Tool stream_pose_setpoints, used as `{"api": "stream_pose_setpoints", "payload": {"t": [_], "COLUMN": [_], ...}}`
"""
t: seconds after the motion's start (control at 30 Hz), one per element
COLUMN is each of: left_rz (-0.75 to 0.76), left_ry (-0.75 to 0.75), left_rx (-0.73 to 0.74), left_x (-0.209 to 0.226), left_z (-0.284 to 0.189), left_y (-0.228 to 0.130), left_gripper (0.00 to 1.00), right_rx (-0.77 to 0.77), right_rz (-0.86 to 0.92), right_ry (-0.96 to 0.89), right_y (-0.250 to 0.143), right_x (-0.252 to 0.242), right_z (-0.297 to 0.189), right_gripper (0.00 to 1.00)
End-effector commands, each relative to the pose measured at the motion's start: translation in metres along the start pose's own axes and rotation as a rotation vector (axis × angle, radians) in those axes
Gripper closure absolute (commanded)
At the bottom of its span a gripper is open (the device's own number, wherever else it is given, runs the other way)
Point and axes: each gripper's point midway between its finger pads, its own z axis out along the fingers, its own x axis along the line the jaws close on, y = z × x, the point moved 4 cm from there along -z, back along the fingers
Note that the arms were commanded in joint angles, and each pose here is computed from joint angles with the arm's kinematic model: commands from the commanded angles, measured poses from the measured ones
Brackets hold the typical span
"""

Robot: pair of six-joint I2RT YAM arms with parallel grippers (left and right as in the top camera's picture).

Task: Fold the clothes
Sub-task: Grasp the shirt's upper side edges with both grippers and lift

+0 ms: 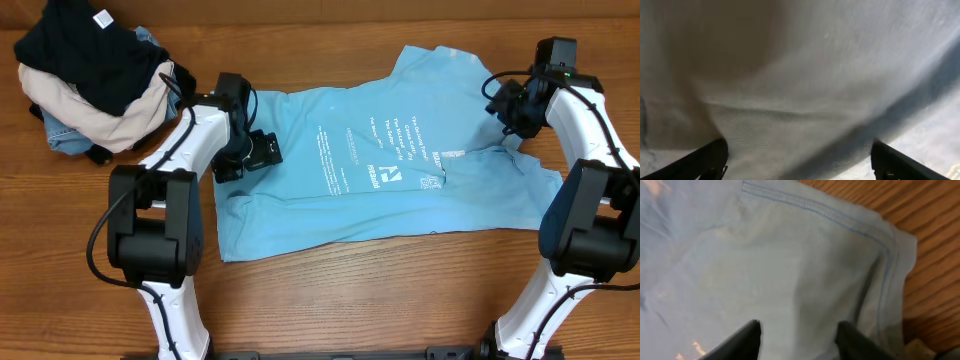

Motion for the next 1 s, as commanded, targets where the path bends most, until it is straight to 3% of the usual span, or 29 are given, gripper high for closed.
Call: {"api": "stream_pose_setpoints", "payload": {"t": [0.0, 0.07, 0.13, 0.2, 0.33, 0.4, 0.6, 0.77, 0.87, 0.97], "left_rz": [0.016, 0.02, 0.033, 0.032, 0.006, 0.003, 0.082, 0.039, -0.005, -0.032], "left_ry": [0.001, -0.01, -0.022, -0.018, -0.043, -0.065, -0.02, -0.009, -0.013, -0.017], "left_rx": [0.029, 0.008, -0.027, -0.065, -0.151, -0.204, -0.429, -0.435, -0.429, -0.401], "left_x": [0.0, -0.002, -0.006, -0.008, -0.003, -0.004, -0.016, 0.006, 0.029, 0.043], "left_z": [0.016, 0.015, 0.011, 0.002, -0.01, -0.019, -0.09, -0.069, -0.057, -0.041], "left_y": [0.0, 0.004, 0.013, 0.024, 0.05, 0.064, 0.116, 0.135, 0.147, 0.151], "left_gripper": [0.06, 0.07, 0.09, 0.09, 0.13, 0.06, 0.06, 0.06, 0.07, 0.08], "right_rx": [-0.036, -0.039, -0.059, -0.089, -0.126, -0.125, -0.112, -0.091, -0.111, -0.112], "right_rz": [-0.002, -0.006, -0.012, -0.016, -0.023, -0.034, -0.05, -0.047, -0.05, -0.054], "right_ry": [-0.009, 0.042, 0.093, 0.106, 0.125, 0.129, 0.12, 0.109, 0.12, 0.133], "right_y": [0.009, 0.011, 0.016, 0.023, 0.029, 0.027, 0.021, 0.017, 0.021, 0.021], "right_x": [0.001, 0.009, 0.017, 0.02, 0.025, 0.029, 0.034, 0.032, 0.034, 0.037], "right_z": [0.0, 0.0, -0.001, -0.002, -0.002, -0.002, 0.001, 0.005, 0.004, 0.004], "right_gripper": [0.66, 0.67, 0.44, 0.35, 0.31, 0.26, 0.23, 0.22, 0.12, 0.1]}}
